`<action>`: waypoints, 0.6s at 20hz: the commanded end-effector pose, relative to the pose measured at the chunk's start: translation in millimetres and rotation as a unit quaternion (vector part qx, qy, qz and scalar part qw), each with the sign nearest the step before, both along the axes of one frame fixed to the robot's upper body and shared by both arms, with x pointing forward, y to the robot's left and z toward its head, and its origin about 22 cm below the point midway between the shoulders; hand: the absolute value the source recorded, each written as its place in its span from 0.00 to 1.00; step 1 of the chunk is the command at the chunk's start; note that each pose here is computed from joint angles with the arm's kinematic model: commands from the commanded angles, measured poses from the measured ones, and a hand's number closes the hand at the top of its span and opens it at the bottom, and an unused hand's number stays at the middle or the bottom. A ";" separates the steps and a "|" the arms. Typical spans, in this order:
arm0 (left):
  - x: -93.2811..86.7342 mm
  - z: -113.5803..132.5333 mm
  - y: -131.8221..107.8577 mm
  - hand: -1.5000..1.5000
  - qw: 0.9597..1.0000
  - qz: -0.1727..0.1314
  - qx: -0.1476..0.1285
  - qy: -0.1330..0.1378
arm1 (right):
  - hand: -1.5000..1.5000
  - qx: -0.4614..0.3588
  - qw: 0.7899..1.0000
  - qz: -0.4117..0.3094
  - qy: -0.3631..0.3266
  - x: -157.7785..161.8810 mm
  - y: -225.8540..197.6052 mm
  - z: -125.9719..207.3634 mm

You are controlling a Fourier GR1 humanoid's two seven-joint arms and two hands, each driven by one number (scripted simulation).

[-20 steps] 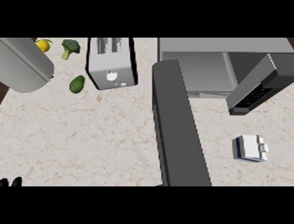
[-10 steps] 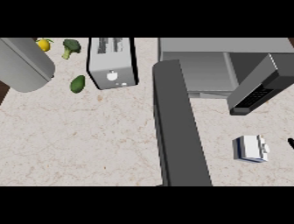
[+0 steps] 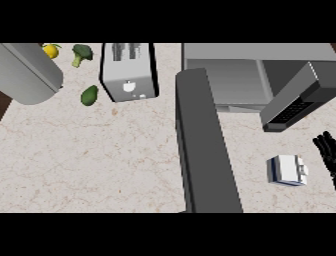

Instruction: Pick up the milk, place it into the microwave and close the microwave

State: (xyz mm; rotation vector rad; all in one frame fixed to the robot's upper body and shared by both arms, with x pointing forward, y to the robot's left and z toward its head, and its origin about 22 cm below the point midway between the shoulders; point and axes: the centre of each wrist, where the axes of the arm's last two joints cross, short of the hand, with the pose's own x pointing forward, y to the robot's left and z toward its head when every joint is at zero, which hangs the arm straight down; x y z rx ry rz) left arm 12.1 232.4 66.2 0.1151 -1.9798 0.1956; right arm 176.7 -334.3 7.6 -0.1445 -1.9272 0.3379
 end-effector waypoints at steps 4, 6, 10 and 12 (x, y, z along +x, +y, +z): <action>-10.5 -2.9 -5.0 0.00 1.000 0.001 -0.007 -0.004 | 0.00 -0.021 0.999 -0.035 0.016 20.8 -14.9 -41.5; -21.9 -2.5 -5.5 0.00 1.000 0.001 0.002 -0.002 | 0.00 -0.018 0.999 -0.038 0.007 35.8 -18.3 -47.6; -18.4 -7.0 2.6 0.00 1.000 -0.001 -0.008 0.002 | 0.00 -0.020 0.999 -0.025 0.020 43.7 -18.9 -70.6; -7.8 1.4 14.6 0.00 1.000 -0.003 0.004 0.001 | 0.00 -0.016 0.999 -0.007 0.028 49.4 -32.4 -68.2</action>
